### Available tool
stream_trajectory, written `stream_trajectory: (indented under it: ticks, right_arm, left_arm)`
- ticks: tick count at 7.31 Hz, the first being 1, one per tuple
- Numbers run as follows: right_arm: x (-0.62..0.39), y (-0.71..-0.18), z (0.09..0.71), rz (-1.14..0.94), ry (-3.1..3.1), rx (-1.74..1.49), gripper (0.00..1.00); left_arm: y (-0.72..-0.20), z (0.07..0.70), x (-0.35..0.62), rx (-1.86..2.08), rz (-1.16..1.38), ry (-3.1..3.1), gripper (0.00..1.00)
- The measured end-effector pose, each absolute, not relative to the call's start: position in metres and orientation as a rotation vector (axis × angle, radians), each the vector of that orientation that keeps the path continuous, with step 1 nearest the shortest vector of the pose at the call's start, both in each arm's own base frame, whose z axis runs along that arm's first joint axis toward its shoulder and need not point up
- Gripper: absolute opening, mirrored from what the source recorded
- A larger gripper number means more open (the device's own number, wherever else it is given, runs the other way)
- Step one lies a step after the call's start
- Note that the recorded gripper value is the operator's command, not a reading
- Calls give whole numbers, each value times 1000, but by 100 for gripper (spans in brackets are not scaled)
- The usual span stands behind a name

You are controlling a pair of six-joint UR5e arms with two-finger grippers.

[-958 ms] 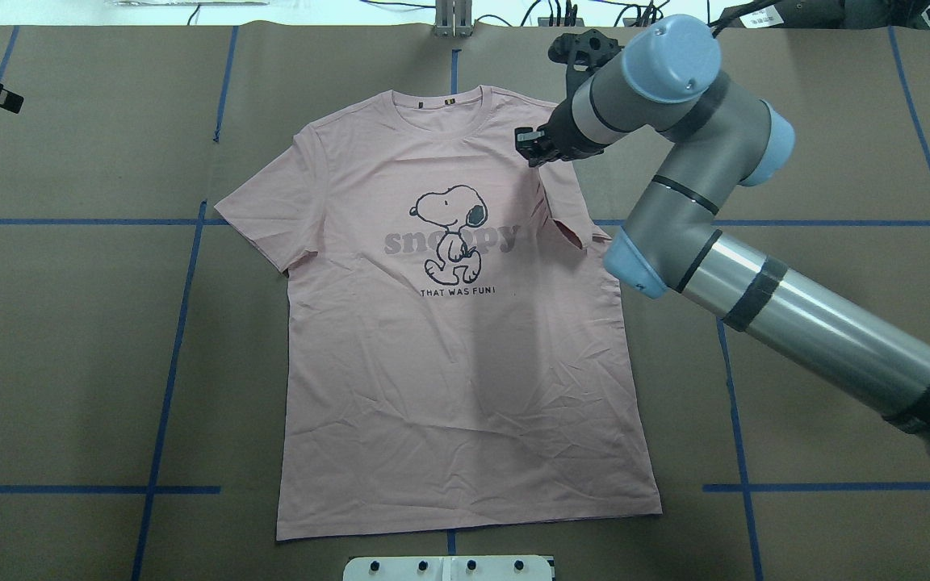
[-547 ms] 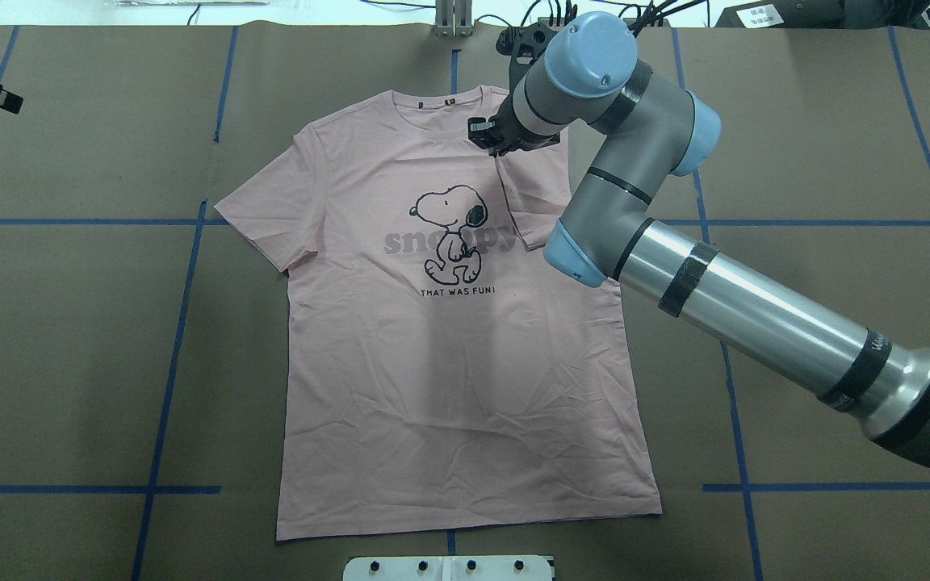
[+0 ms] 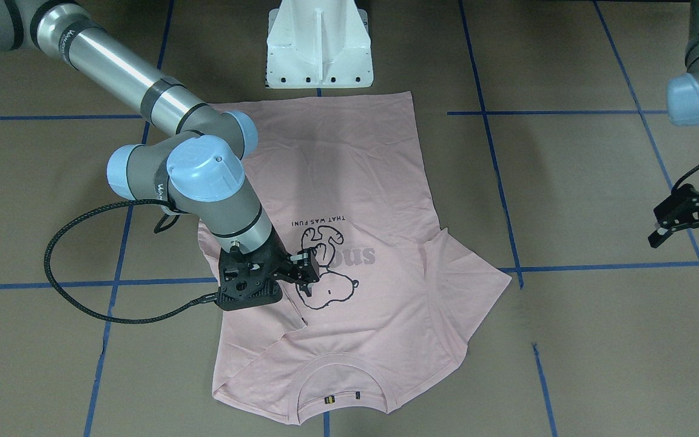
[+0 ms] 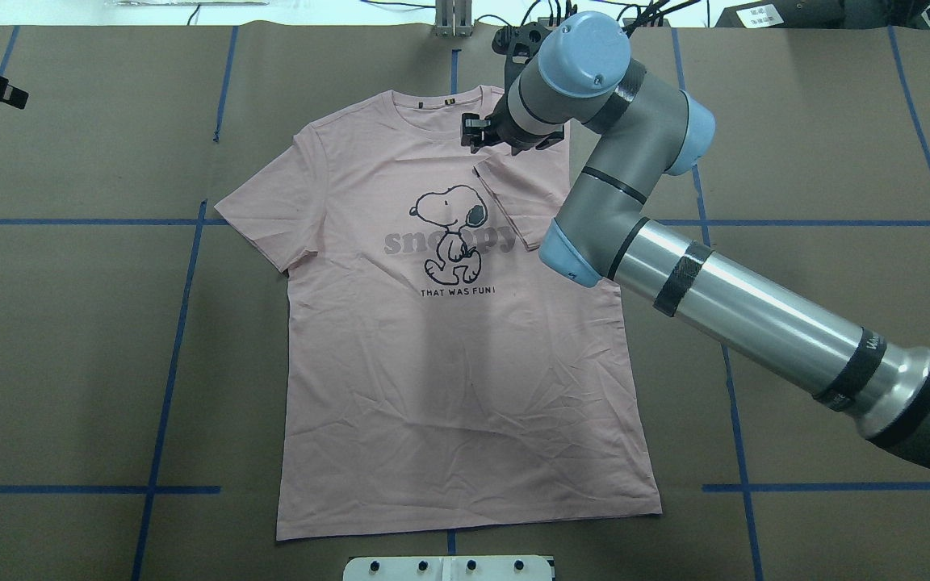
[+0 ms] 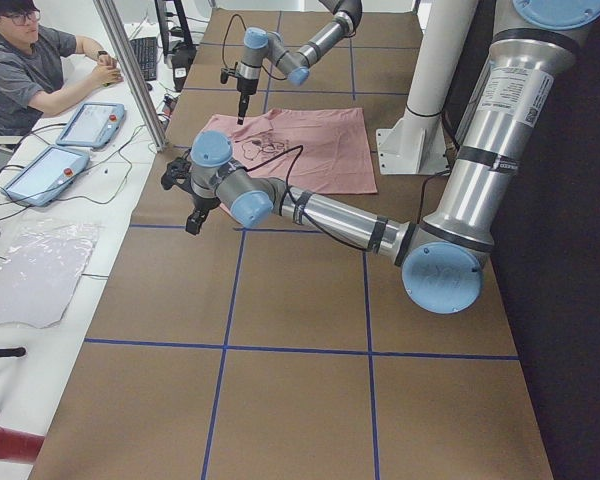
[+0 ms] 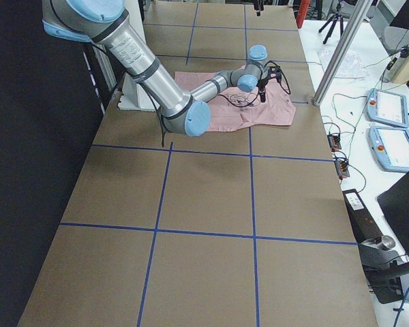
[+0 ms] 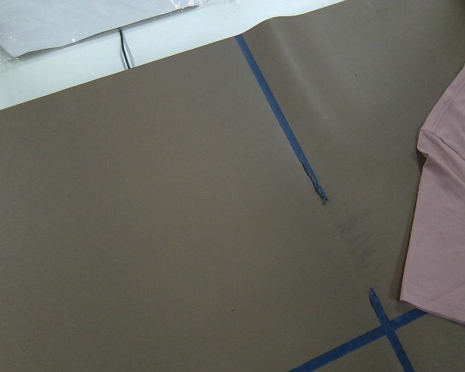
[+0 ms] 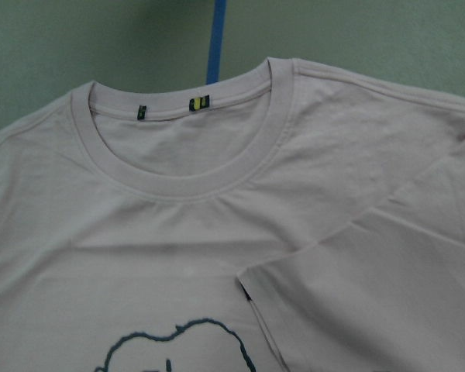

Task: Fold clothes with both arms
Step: 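Fold the sleeve inward across the shirt front with the right gripper, then release the sleeve and lift the right gripper while the left arm approaches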

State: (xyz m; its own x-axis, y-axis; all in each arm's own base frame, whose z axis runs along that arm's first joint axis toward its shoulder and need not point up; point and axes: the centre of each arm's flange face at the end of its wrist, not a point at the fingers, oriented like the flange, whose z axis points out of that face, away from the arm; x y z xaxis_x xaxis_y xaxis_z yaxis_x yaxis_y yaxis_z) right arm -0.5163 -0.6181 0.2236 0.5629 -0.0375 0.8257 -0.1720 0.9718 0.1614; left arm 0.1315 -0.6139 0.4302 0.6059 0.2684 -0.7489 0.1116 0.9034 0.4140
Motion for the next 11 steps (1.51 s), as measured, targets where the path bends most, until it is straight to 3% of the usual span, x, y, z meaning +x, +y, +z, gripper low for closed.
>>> stream_trajectory:
  ticks: [2,5,11]
  right_arm:
    - [-460,-592,220,123,-873,110,100]
    - [-371,-569,261,83,-769,98,100]
    - [-348,-566,285,23,-760,103,100]
  left_arm:
    - [-597,419,214,419,-103,953,99]
    - [-550,427,354,409,-329,894,98]
    - [-558,452,420,410,-361,810,89]
